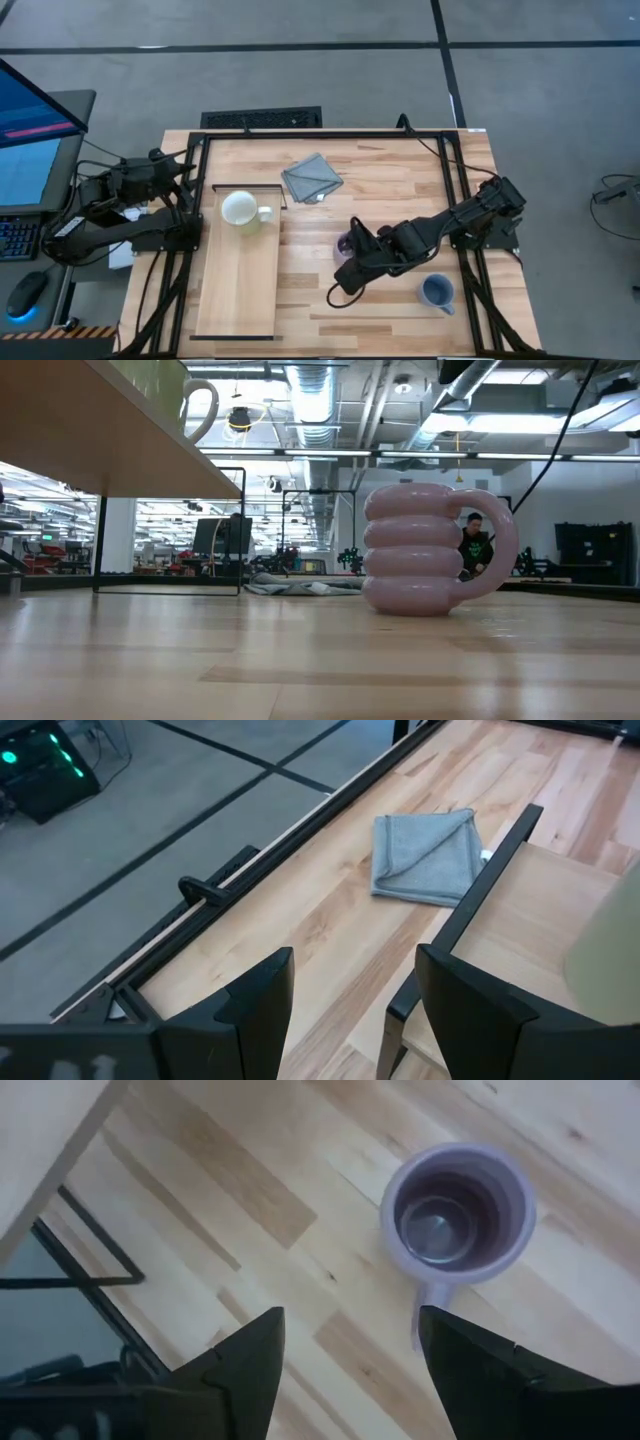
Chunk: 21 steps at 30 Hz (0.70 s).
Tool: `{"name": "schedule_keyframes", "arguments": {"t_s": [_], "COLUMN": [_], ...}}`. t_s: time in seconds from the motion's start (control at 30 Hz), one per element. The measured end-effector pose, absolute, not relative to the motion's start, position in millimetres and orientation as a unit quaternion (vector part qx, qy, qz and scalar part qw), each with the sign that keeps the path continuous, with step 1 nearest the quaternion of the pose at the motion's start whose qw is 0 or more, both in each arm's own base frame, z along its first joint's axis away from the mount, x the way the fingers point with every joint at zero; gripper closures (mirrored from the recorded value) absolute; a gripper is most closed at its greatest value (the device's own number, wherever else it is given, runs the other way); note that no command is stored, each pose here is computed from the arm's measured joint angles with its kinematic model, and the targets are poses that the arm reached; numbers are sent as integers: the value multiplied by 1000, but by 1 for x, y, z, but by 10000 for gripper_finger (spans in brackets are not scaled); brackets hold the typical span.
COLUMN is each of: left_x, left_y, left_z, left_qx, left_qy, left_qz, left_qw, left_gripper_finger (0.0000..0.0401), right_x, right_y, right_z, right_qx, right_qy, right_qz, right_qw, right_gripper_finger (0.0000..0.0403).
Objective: Stack small to large cups/mugs on shelf
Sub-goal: Put the purple mug on the shelf
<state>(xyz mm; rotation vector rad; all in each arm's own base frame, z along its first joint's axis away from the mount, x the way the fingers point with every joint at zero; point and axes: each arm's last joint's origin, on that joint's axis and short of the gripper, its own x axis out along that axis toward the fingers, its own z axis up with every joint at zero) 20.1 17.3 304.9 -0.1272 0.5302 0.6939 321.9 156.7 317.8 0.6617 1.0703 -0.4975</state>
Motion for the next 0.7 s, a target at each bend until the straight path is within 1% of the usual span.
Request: {"name": "schedule_keyframes", "arguments": {"t_s": [0.07,0.17,0.37,0.5,0.57,0.7], "left_x": [19,19,19,19,19,19], "left_y": [17,17,17,17,17,17], "left_z": [304,303,302,302,302,302], "left_qx": [-62,-62,-63,-63,-63,-63], "left_qy": [265,269,273,273,272,272], "left_qz": [335,335,335,335,335,335], "left_qw": [902,901,900,900,900,900], "left_gripper_finger": [198,198,198,198,198,198], "right_x": [324,325,340,343,341,337], "right_y": [158,163,178,183,183,187], "right_z": [311,295,264,247,240,239], "right_qx": [310,280,265,261,253,247], "right_qy": [499,528,550,563,574,577], "right_qz": [-244,-263,-266,-289,-312,-320], "right_qw": [771,757,746,729,714,710], "right_gripper_finger": [148,148,148,148,148,148]}}
